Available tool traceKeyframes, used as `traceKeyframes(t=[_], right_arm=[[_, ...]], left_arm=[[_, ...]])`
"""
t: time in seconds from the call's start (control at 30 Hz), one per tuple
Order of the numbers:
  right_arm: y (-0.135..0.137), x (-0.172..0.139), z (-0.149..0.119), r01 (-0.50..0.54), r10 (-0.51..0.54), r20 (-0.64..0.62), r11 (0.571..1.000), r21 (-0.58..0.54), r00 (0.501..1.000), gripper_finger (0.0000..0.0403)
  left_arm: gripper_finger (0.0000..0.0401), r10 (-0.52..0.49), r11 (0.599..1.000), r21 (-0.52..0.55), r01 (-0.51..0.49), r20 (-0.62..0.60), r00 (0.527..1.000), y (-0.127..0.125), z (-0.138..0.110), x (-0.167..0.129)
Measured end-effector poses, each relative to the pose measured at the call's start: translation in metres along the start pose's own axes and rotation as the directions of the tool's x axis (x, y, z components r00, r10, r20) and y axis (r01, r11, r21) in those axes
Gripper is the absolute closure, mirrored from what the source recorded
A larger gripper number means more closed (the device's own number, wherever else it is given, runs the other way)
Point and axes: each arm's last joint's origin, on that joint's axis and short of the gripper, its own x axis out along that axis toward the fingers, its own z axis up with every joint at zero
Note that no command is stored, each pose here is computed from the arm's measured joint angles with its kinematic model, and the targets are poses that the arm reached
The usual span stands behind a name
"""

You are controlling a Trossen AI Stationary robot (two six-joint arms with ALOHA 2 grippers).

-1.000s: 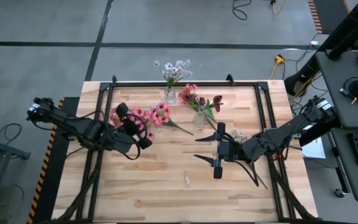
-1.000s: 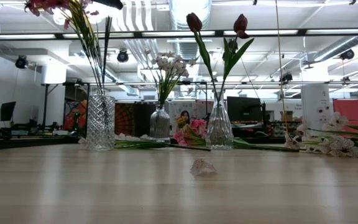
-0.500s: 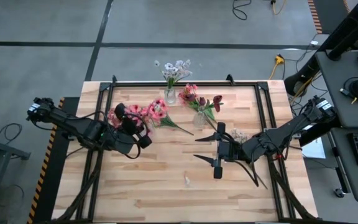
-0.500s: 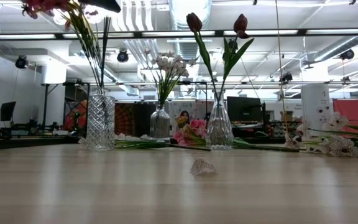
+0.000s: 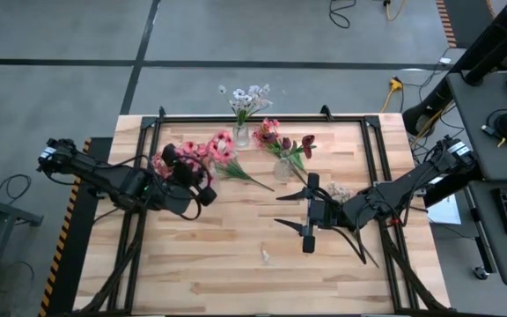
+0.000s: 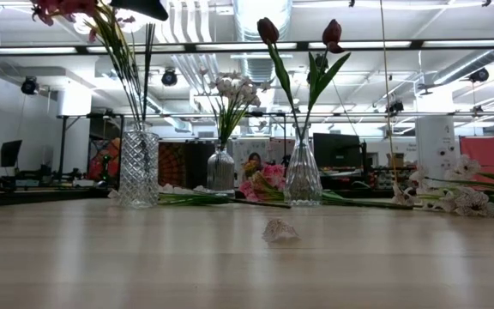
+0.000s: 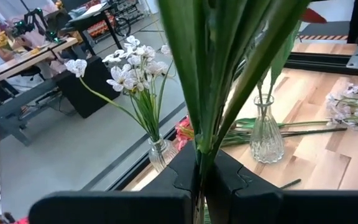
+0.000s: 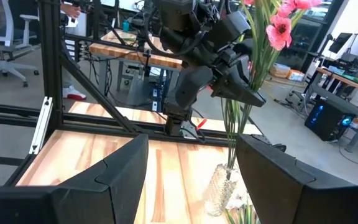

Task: Sort flowers into vase by color
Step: Put the left pink flower into the bottom left transparent vase

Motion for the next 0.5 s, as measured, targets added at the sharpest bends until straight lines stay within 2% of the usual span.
traceKeyframes(t=[0.5], right_arm=[[0.0001, 0.0000, -0.0003, -0.001, 0.001, -0.003, 1.000, -0.002, 1.000, 0.0167]], left_arm=[[0.0401, 0.014, 0.999, -0.030, -0.014, 0.001, 1.000, 0.0004, -0.0011, 0.0008]])
